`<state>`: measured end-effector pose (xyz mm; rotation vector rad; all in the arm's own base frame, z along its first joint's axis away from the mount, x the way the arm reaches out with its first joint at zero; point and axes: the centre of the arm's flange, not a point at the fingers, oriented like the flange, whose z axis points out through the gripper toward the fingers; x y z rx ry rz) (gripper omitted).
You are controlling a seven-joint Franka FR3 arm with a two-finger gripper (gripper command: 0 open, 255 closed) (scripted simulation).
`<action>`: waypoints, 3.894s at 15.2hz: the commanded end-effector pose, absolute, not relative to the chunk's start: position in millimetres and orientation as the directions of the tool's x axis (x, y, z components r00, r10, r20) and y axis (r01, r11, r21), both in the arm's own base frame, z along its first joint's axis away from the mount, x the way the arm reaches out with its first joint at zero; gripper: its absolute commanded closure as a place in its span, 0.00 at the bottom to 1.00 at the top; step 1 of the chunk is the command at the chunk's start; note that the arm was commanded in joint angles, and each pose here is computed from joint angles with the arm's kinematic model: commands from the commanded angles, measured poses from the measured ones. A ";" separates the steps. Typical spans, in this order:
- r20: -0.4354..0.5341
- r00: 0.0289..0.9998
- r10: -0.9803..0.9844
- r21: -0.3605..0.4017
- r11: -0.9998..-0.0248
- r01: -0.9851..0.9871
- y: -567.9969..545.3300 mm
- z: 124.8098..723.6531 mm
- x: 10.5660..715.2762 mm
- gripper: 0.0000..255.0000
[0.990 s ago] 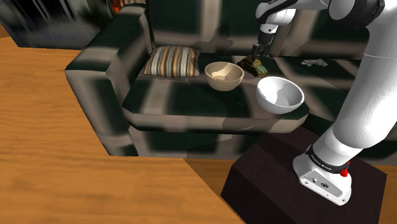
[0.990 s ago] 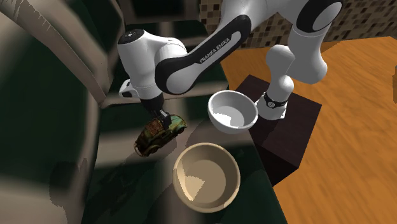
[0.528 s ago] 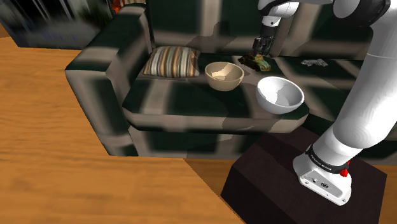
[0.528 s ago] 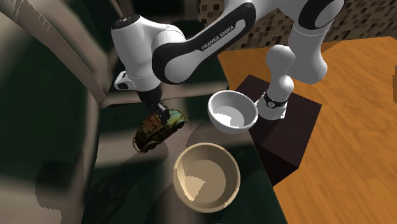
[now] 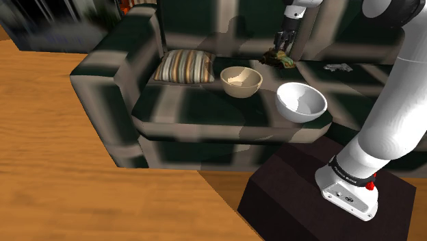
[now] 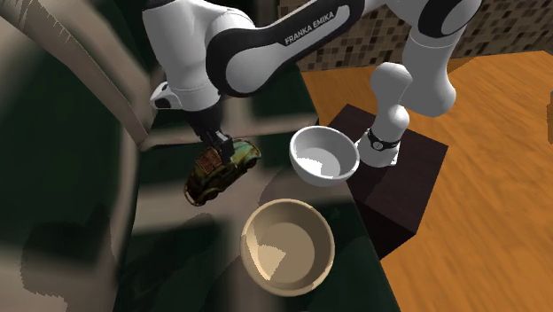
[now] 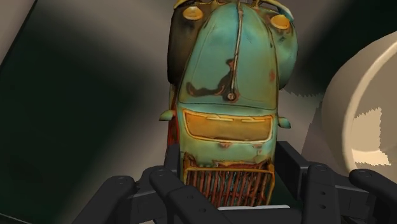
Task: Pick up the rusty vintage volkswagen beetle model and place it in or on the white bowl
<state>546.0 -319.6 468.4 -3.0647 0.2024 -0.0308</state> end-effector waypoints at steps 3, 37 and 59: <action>0.017 0.991 -0.132 -0.071 -0.989 -0.131 -320.3 490.8 545.2 1.00; 0.017 0.991 -0.132 -0.071 -0.989 -0.131 -156.7 589.1 308.2 1.00; 0.017 0.991 -0.132 -0.071 -0.989 -0.131 -134.6 493.9 276.3 1.00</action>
